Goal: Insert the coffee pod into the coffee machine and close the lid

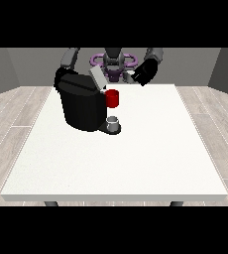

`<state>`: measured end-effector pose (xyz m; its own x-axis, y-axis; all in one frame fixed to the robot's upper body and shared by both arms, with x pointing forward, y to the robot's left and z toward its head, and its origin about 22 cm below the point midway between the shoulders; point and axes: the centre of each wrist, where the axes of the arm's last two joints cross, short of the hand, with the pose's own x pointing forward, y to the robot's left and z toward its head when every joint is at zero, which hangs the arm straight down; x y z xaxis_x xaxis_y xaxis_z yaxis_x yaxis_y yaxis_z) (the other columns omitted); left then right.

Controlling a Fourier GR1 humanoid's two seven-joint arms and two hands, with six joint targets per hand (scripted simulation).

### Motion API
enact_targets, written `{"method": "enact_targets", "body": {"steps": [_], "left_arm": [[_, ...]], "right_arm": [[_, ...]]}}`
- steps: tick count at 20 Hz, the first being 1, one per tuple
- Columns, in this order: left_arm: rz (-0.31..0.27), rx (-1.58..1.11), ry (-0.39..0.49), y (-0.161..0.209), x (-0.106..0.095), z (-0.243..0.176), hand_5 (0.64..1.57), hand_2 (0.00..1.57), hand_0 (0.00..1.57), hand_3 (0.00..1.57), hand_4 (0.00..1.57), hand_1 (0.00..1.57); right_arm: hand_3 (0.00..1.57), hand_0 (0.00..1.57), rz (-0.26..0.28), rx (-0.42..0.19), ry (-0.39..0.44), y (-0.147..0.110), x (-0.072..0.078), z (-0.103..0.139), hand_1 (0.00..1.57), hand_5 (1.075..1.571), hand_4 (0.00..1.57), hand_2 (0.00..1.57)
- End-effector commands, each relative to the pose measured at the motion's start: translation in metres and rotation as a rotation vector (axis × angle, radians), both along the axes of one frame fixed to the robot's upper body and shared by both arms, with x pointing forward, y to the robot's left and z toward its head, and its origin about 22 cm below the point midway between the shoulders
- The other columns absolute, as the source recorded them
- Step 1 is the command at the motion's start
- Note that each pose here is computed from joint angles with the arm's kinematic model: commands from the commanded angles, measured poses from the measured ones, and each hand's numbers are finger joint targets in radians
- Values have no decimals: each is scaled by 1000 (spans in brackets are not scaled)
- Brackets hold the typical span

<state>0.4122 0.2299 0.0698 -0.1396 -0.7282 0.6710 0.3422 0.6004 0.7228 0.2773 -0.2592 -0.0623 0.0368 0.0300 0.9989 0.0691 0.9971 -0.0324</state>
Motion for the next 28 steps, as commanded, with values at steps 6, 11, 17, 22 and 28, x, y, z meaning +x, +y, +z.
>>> {"method": "enact_targets", "body": {"steps": [6, 11, 17, 22, 28], "left_arm": [[16, -83, -56, -13, 17, 50, 1571, 1443, 1413, 1370, 624, 1413], [68, -83, -99, -24, 27, 77, 1571, 1398, 1352, 1316, 611, 1352], [126, -131, -261, 27, 39, 141, 1571, 1456, 1436, 1327, 621, 1436], [146, -165, -202, -2, 43, 140, 1571, 1476, 1489, 1411, 599, 1489], [175, -194, -244, 16, 46, 157, 1571, 1475, 1438, 1389, 595, 1438]], "right_arm": [[0, 0, 51, 33, -29, -7, -1, 4, 0, 1571, 192, 0], [0, 0, 36, 24, -110, -21, 15, 16, 0, 1571, 232, 0], [0, 0, 139, 16, -271, 5, 43, 55, 0, 1571, 125, 0], [0, 0, 181, 42, -237, -7, 41, 42, 0, 1571, 68, 0], [0, 0, 235, 30, -274, -4, 41, 42, 0, 1571, 286, 0]]}}
